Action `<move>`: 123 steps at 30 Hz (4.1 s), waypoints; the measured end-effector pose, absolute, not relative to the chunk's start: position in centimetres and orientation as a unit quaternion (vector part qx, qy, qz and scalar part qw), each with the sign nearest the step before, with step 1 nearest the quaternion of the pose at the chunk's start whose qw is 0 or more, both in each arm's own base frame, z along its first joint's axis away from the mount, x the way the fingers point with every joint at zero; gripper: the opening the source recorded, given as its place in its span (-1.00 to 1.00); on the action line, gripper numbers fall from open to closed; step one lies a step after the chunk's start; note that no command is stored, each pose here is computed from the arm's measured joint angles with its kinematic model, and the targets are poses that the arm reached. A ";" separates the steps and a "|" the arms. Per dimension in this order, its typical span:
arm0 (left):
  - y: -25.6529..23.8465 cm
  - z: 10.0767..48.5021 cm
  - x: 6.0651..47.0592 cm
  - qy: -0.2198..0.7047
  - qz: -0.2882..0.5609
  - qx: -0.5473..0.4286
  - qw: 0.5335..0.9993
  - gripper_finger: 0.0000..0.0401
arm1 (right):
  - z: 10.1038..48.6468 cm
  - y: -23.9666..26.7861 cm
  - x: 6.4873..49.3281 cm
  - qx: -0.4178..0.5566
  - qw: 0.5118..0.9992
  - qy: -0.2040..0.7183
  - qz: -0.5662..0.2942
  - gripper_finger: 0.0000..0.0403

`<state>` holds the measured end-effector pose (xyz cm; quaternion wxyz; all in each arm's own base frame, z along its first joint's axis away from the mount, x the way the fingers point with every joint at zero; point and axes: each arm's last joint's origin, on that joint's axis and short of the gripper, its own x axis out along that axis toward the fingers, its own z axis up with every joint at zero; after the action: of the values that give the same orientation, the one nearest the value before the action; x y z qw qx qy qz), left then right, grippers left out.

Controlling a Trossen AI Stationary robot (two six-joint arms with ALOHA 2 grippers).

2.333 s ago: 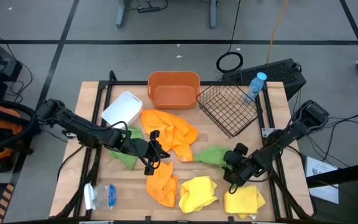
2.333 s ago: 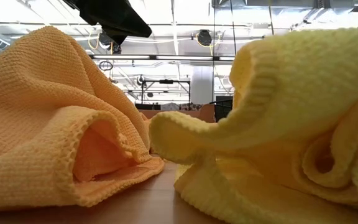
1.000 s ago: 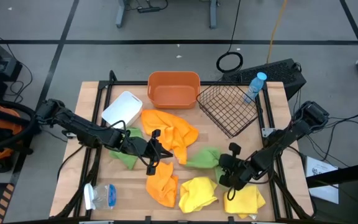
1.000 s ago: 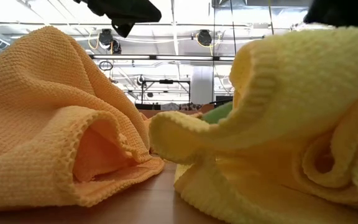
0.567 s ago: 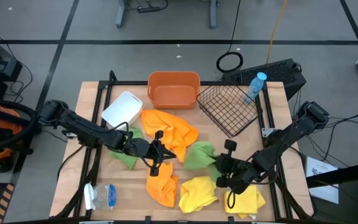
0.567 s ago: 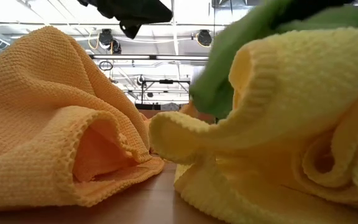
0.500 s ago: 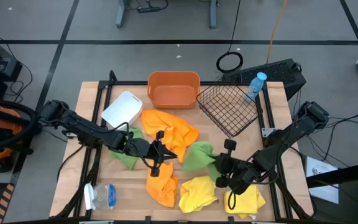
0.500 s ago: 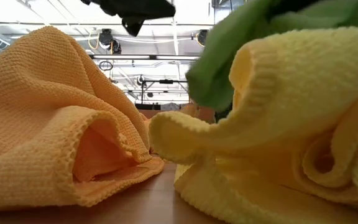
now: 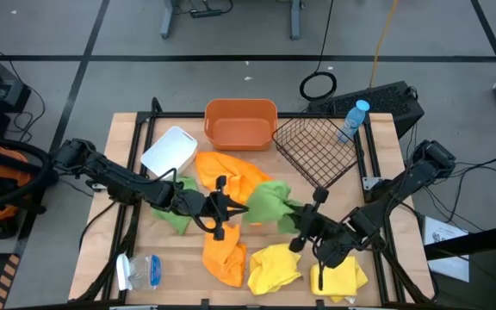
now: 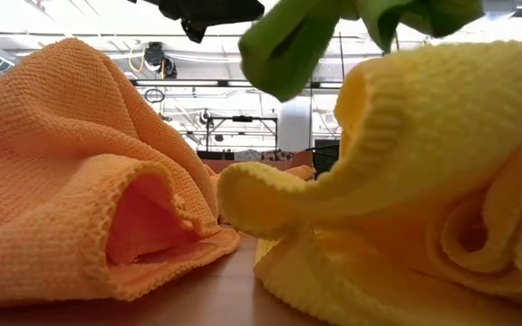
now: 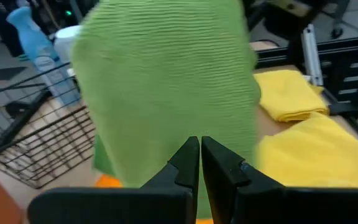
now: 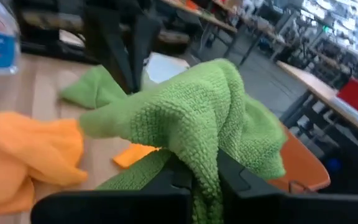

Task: Sort microfiber towel by color & place in baskets
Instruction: Put the right green towel into the orange bin

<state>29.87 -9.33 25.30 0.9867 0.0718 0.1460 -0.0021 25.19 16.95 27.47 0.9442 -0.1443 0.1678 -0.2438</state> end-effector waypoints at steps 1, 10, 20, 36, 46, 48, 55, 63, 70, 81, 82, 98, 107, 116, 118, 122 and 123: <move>-9.3 25.3 29.9 0.145 0.000 0.074 0.987 -0.87 | 27.6 17.0 25.3 -0.148 0.946 0.163 -0.238 -0.94; -11.8 27.7 27.7 0.096 -0.057 0.163 0.980 -0.87 | 27.6 17.5 25.7 -0.204 0.951 0.194 -0.128 -0.94; -13.1 27.7 27.7 0.065 -0.077 0.235 0.967 -0.47 | 27.9 16.3 27.3 -0.255 0.946 0.198 -0.043 -0.94; -13.5 25.7 29.6 0.057 -0.070 0.311 0.946 0.68 | 28.6 13.7 29.7 -0.258 0.949 0.162 0.078 -0.93; -12.1 25.6 30.3 0.050 -0.098 0.310 0.944 0.40 | 28.7 12.5 30.2 -0.232 0.957 0.165 0.059 -0.93; -11.9 25.6 30.4 0.051 -0.097 0.309 0.945 0.27 | 28.7 12.3 30.3 -0.226 0.958 0.166 0.056 -0.93; -10.9 25.7 30.8 0.054 -0.082 0.308 0.946 -0.41 | 29.0 12.2 30.5 -0.208 0.966 0.146 0.047 -0.72; -10.5 25.6 30.9 0.065 -0.059 0.311 0.947 -0.86 | 28.7 12.6 30.1 -0.172 0.971 0.169 -0.008 -0.26; -10.0 25.7 30.7 0.092 0.025 0.318 0.943 -0.91 | 27.9 13.3 28.8 -0.112 0.969 0.216 -0.040 0.14; -7.1 29.4 27.1 0.121 0.137 0.235 0.955 -0.91 | 27.8 13.1 26.0 -0.025 0.954 0.291 -0.067 0.31; -6.8 29.6 26.6 0.129 0.146 0.229 0.954 -0.91 | 27.6 13.1 25.8 -0.032 0.951 0.300 -0.071 0.30; -0.8 30.5 15.6 0.268 0.306 -0.019 0.913 -0.91 | 27.0 12.8 25.4 -0.117 0.933 0.332 -0.074 0.05; 1.1 29.8 12.2 0.323 0.370 -0.093 0.866 -0.91 | 27.0 11.8 25.9 -0.133 0.928 0.336 -0.085 -0.07; 2.7 30.0 13.0 0.314 0.417 -0.047 0.852 -0.91 | 27.3 10.5 26.8 -0.147 0.930 0.323 -0.097 -0.17; 2.9 30.2 13.5 0.311 0.407 -0.036 0.858 -0.91 | 27.4 10.3 27.0 -0.149 0.930 0.320 -0.099 -0.18; 3.4 30.9 15.3 0.286 0.348 -0.009 0.893 -0.91 | 27.4 9.6 27.2 -0.151 0.928 0.322 -0.106 -0.21; 3.5 31.2 15.9 0.276 0.332 -0.001 0.902 -0.91 | 27.4 9.5 27.3 -0.151 0.928 0.323 -0.108 -0.21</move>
<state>15.87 3.50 31.16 0.9020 -0.0006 0.2756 0.3323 27.29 9.46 27.41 0.9280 -0.1509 0.3230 -0.1084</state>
